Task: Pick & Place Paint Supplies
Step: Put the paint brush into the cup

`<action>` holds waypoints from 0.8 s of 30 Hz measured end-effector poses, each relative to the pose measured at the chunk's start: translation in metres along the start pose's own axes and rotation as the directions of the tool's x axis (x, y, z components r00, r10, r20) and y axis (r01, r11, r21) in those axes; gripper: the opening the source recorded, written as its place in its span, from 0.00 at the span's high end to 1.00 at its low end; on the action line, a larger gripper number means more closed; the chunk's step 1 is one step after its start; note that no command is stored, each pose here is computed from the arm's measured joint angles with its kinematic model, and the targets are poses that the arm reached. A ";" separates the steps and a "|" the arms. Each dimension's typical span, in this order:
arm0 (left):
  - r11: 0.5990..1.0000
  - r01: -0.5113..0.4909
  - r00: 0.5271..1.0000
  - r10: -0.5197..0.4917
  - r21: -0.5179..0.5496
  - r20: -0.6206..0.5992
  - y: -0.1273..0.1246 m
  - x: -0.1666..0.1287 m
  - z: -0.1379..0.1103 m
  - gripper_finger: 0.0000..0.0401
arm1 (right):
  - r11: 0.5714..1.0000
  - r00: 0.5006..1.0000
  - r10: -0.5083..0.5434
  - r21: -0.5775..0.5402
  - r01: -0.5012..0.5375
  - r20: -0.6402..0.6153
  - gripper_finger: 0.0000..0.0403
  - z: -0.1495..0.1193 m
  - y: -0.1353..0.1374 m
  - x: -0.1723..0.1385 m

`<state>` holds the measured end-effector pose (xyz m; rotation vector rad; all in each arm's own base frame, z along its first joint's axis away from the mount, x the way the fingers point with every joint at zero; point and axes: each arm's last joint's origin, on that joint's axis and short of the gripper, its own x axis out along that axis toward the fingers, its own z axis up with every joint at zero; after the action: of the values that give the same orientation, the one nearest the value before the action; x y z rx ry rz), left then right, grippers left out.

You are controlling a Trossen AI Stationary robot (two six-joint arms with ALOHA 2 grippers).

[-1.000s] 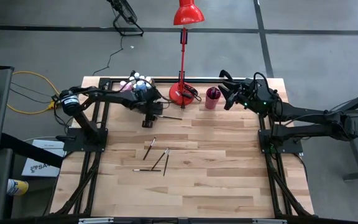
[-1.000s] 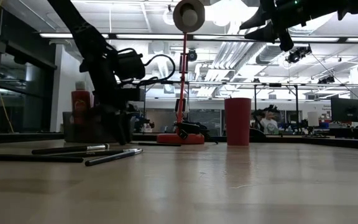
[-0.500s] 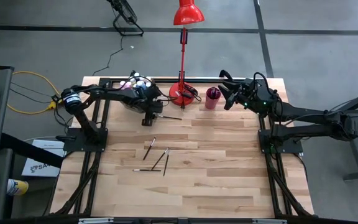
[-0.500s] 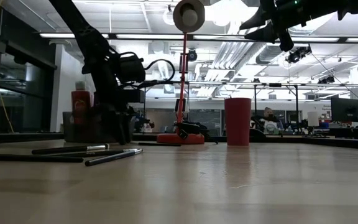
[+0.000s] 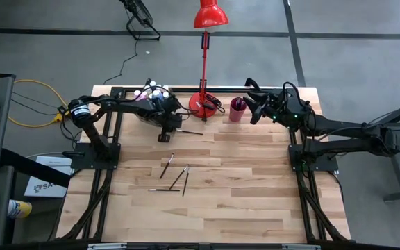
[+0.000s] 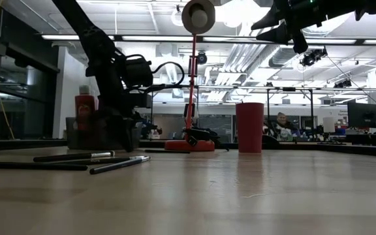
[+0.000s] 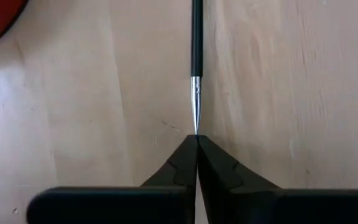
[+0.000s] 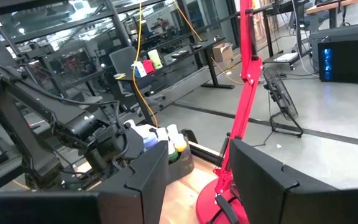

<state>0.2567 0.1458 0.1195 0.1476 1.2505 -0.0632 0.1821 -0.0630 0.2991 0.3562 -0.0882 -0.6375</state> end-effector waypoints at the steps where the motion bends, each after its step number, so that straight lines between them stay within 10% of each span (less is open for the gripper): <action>1: 1.000 -0.001 1.000 0.001 0.004 -0.001 0.000 0.000 0.000 0.99 | 1.000 1.000 0.000 0.000 0.000 0.000 0.59 0.000 0.000 0.000; 24: 0.982 -0.041 0.998 0.047 0.183 -0.033 0.000 -0.058 0.041 1.00 | 0.986 0.984 0.165 0.007 -0.165 -0.071 0.59 -0.005 0.007 0.001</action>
<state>0.2775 0.1374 0.1869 0.3364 1.2769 -0.1376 0.1881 -0.0566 0.2973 0.3683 -0.0495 -0.4605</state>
